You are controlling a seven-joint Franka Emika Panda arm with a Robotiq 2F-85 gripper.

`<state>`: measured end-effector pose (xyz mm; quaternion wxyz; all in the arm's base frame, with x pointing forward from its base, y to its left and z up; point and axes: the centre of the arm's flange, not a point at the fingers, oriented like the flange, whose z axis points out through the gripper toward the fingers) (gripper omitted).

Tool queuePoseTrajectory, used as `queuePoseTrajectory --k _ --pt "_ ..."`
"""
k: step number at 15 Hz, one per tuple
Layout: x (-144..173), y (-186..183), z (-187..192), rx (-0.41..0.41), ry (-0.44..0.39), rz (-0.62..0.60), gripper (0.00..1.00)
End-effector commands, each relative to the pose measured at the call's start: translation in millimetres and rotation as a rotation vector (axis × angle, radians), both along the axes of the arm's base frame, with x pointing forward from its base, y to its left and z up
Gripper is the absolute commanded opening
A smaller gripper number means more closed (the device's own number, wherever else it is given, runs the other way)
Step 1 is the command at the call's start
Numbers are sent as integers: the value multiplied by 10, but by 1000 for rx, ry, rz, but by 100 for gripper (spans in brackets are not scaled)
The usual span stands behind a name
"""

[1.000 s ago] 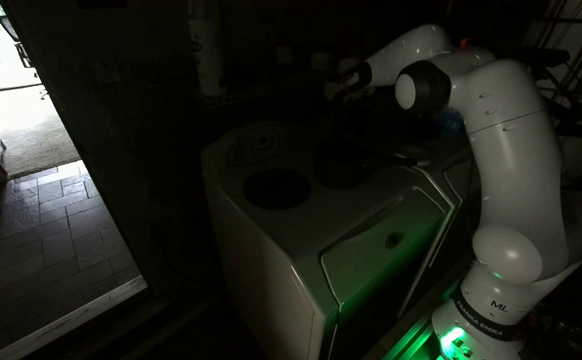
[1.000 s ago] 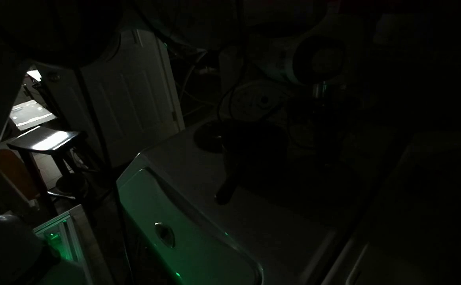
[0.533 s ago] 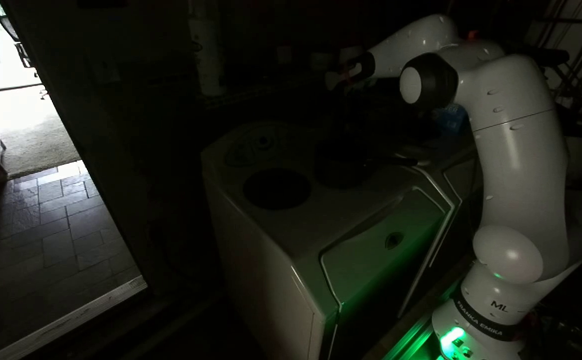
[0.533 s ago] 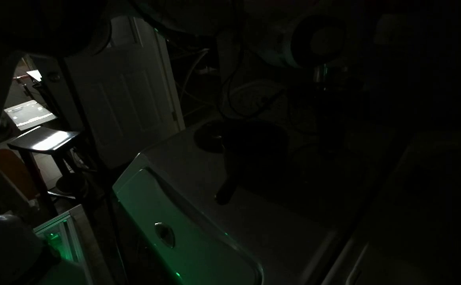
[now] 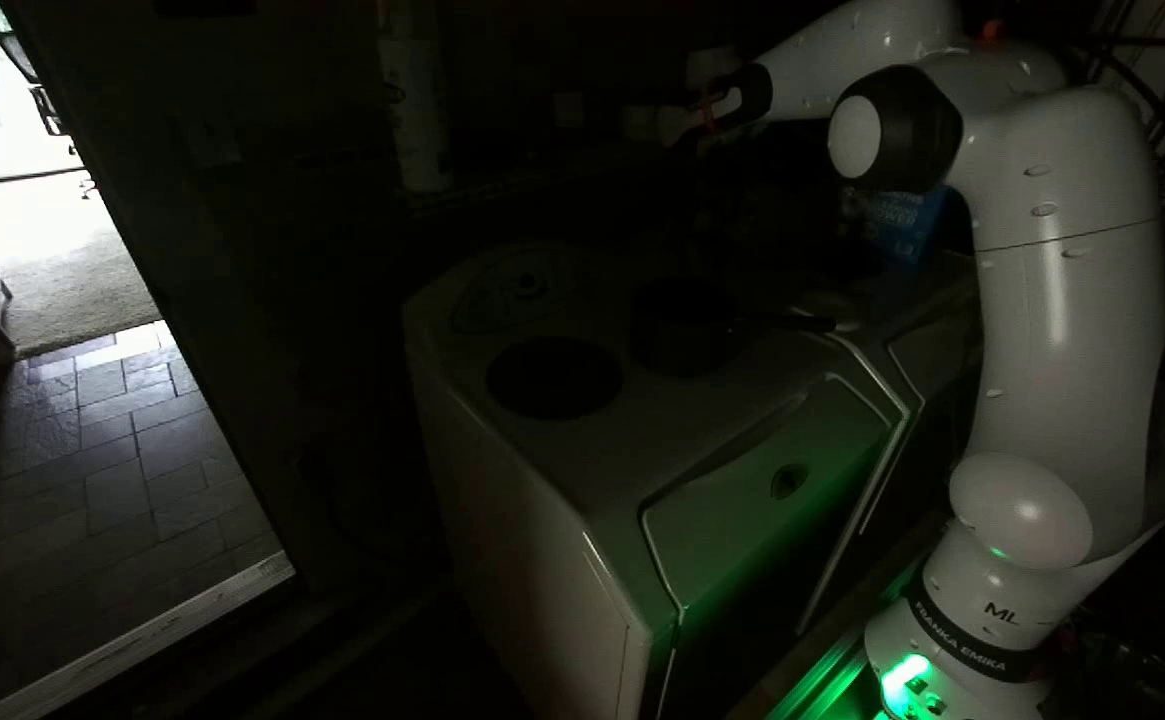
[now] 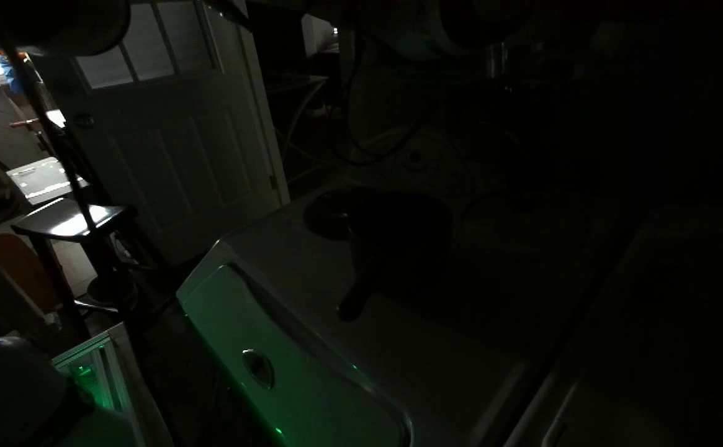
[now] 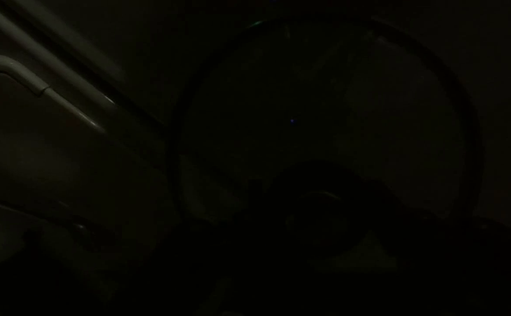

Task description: Put the glass lid on the pot

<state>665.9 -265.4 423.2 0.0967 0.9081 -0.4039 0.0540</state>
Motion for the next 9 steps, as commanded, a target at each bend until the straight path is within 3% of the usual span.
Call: queuePoseTrajectory --k 1,9 --pt "-334 210 345 -48 -44 47 34" --pt "-758 605 648 -49 -16 187 34"
